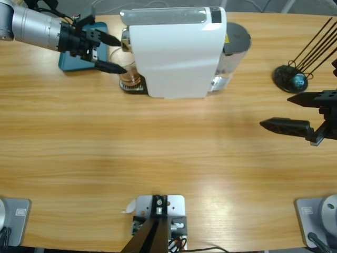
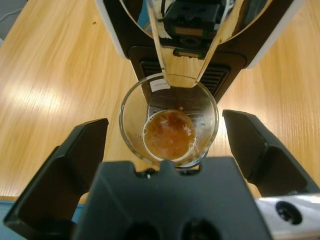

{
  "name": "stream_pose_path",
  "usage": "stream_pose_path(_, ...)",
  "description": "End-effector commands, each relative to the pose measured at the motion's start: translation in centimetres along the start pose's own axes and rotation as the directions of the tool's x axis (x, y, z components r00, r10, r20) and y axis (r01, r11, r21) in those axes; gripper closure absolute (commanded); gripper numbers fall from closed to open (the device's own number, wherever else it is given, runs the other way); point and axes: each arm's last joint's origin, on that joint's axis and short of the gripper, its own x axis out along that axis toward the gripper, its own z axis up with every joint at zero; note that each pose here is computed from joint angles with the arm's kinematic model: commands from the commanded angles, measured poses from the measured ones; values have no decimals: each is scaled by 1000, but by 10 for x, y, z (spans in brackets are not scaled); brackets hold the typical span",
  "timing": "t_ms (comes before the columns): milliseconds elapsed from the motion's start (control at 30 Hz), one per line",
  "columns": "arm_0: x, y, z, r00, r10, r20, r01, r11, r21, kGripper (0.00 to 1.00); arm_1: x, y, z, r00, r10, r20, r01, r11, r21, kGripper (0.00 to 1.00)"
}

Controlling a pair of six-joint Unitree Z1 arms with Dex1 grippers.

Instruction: Pour coffee

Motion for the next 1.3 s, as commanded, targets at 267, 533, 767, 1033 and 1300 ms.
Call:
stream_pose_path(267, 32, 0, -11, 995, -25, -96, 22, 999, -33, 0, 5, 1, 0, 1000, -4, -19, 4, 1000, 6, 4)
stream_pose_path(533, 40, 1, -8, 992, -12, -123, 6, 999, -45, 509, 5, 0, 0, 1000, -4, -19, 4, 1000, 6, 4)
stream_pose_path(767, 38, -5, -9, 992, -27, -121, 23, 999, -33, 1000, 4, 0, 0, 1000, -5, -17, 5, 1000, 6, 4)
stream_pose_path(1033, -3, -10, -24, 993, 21, -120, -33, 995, -97, 1000, 4, 0, 0, 1000, -8, -15, 9, 1000, 5, 9)
stream_pose_path(1300, -81, 2, -18, 972, 227, -65, -235, 957, -170, 1000, 1, 0, -2, 1000, -7, -2, 7, 1000, 5, 9)
